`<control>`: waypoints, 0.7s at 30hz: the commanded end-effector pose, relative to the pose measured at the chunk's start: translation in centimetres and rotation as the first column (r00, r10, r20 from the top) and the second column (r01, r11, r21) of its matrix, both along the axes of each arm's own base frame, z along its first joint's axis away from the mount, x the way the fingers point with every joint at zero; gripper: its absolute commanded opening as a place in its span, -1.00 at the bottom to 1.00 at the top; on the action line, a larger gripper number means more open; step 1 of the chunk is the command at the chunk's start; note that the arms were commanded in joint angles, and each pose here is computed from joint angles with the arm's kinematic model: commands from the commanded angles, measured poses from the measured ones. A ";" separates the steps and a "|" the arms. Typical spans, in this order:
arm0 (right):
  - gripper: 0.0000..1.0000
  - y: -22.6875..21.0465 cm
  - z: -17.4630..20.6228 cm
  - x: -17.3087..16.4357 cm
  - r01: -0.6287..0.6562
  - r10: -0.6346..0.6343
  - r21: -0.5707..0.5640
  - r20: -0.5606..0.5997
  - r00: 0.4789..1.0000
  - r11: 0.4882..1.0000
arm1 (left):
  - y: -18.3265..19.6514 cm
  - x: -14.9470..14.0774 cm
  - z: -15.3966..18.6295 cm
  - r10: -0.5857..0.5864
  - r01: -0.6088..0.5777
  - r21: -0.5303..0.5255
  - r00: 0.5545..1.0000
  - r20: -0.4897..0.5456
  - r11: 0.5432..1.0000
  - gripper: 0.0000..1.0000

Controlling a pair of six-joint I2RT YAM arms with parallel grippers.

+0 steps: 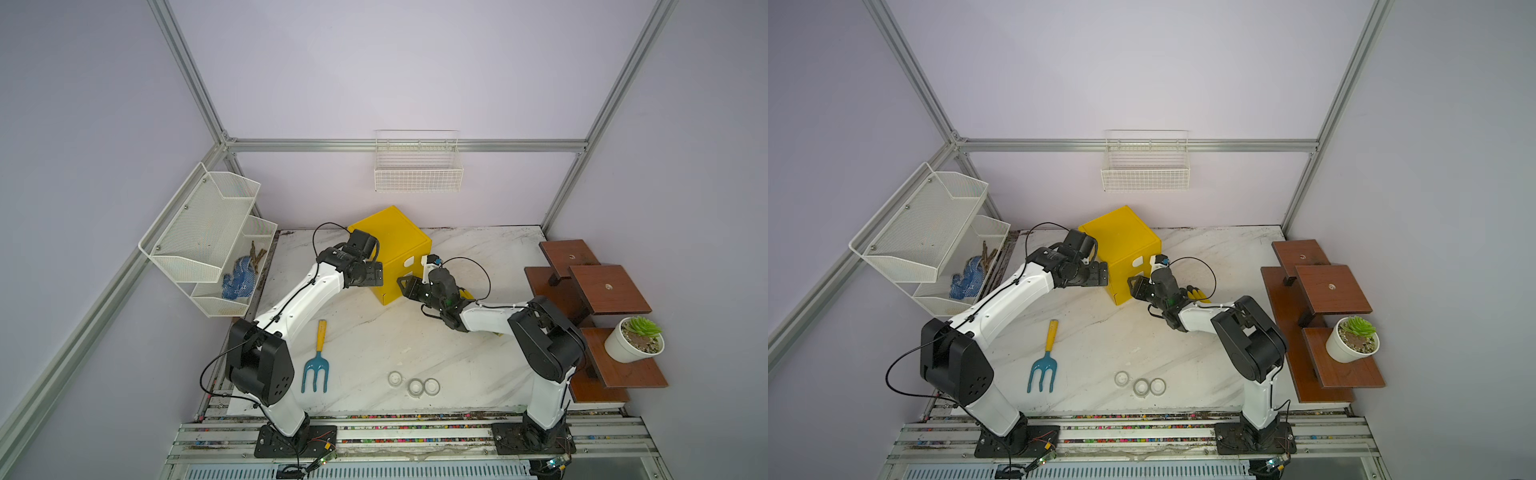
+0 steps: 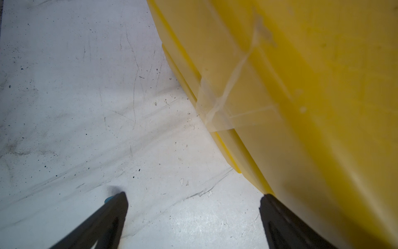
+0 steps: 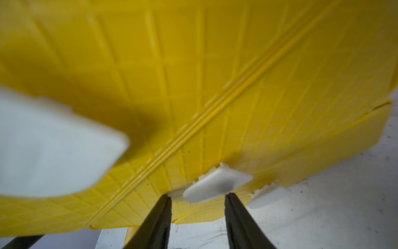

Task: Place the transparent tape into the drawer according to color
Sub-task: Close the drawer in the storage box.

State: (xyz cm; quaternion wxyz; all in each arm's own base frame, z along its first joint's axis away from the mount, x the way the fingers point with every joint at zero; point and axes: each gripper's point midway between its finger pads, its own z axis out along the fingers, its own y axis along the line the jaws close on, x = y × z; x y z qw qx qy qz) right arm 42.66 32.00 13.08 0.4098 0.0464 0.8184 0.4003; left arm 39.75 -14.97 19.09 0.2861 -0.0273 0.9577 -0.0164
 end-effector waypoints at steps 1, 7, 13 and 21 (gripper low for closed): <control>0.05 -0.8 2.7 -0.6 0.019 -0.020 0.018 0.050 0.999 1.000 | -0.5 0.6 1.3 -0.009 0.011 -0.043 0.999 0.046 0.999 0.99; 0.24 -3.4 1.9 -2.5 0.084 -0.085 -0.036 -0.033 0.996 0.996 | -0.6 0.7 2.4 -0.009 0.013 -0.058 0.998 0.069 0.998 1.00; 0.29 -3.6 1.2 -2.6 0.123 -0.114 0.083 -0.106 0.988 0.989 | -0.3 1.1 2.5 -0.008 0.011 -0.048 0.998 0.068 0.999 1.00; 0.29 -2.6 -0.4 -2.1 0.148 -0.112 0.273 -0.143 0.983 0.951 | -0.2 1.2 0.9 -0.007 0.009 -0.061 0.999 0.031 0.998 0.99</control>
